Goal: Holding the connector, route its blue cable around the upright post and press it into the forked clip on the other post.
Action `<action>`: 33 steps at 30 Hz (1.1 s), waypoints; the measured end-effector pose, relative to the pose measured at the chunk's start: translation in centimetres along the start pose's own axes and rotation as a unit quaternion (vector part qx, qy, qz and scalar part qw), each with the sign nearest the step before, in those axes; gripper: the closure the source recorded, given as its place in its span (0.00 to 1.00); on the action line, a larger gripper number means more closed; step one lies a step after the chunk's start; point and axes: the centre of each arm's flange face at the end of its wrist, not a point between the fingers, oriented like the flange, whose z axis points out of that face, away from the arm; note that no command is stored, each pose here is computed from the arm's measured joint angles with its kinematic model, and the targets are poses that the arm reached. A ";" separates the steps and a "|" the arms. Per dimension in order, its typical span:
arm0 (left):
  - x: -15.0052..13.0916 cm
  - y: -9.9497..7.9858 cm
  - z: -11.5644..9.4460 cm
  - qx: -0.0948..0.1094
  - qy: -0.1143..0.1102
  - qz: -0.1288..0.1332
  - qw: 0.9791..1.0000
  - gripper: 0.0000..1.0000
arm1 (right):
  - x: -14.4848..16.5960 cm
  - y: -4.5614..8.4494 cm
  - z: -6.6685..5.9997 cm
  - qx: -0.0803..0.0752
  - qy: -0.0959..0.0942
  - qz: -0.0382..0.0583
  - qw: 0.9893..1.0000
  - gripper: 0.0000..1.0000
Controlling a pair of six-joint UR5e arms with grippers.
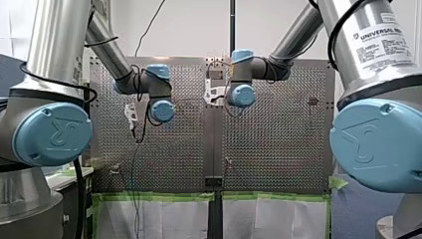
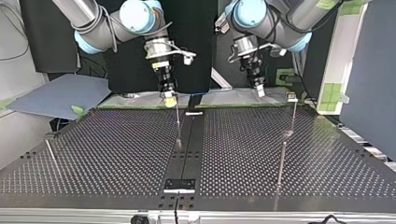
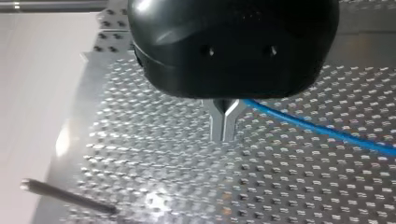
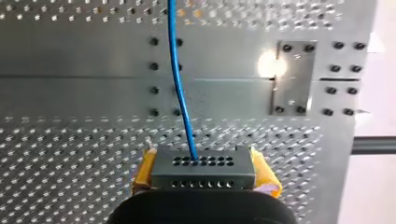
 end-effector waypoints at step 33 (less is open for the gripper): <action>-21.6 -0.1 7.7 -0.035 -0.121 -0.089 0.988 1.00 | 9.0 -0.7 5.1 0.046 0.070 0.018 0.996 1.00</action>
